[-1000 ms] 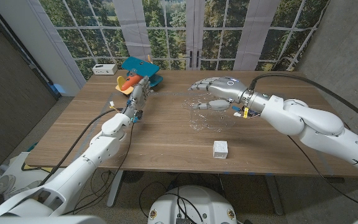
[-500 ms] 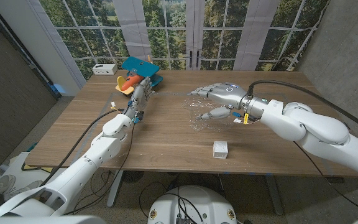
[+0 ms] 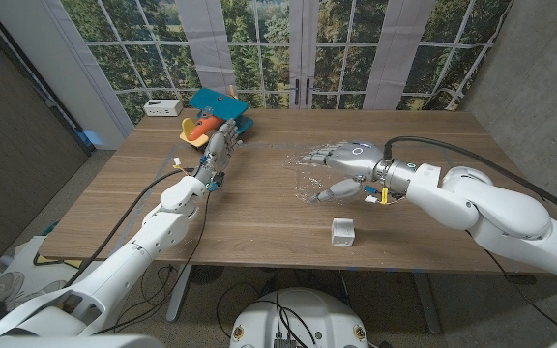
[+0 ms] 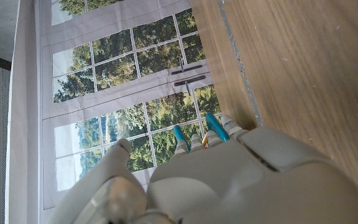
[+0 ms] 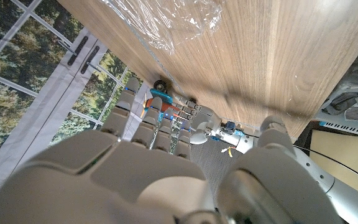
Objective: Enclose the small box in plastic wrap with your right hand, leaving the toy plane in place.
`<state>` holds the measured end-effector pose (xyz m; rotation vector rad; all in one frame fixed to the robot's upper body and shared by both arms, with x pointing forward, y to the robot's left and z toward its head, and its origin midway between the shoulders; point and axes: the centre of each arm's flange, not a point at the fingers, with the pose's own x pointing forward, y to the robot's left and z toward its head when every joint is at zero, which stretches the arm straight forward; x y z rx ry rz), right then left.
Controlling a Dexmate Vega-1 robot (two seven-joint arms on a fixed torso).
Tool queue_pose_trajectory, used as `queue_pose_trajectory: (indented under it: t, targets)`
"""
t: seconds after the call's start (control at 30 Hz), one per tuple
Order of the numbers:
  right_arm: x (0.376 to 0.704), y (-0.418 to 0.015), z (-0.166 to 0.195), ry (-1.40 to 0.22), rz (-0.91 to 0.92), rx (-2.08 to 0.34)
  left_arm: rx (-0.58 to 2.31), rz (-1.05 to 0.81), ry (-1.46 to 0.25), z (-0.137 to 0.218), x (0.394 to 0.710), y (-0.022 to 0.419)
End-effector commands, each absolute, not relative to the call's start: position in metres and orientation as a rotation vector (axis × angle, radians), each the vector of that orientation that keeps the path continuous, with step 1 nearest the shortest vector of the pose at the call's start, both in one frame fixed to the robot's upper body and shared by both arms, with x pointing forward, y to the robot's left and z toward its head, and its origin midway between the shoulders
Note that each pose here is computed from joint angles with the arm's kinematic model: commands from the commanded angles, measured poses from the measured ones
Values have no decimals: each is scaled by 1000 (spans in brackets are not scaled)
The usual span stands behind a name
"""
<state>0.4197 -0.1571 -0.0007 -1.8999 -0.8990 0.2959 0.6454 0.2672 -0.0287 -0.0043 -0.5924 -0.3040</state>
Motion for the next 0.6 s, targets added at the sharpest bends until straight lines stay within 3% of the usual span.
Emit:
queue_pose_trajectory:
  t: [0.03,0.6]
  targets:
    - [414,-155,-17,-787,369,-1949,-6,-315,-590,-34,642,264]
    - [410,-161,-40,-640,374,-2000,-8,-333,-586,-38,644,260]
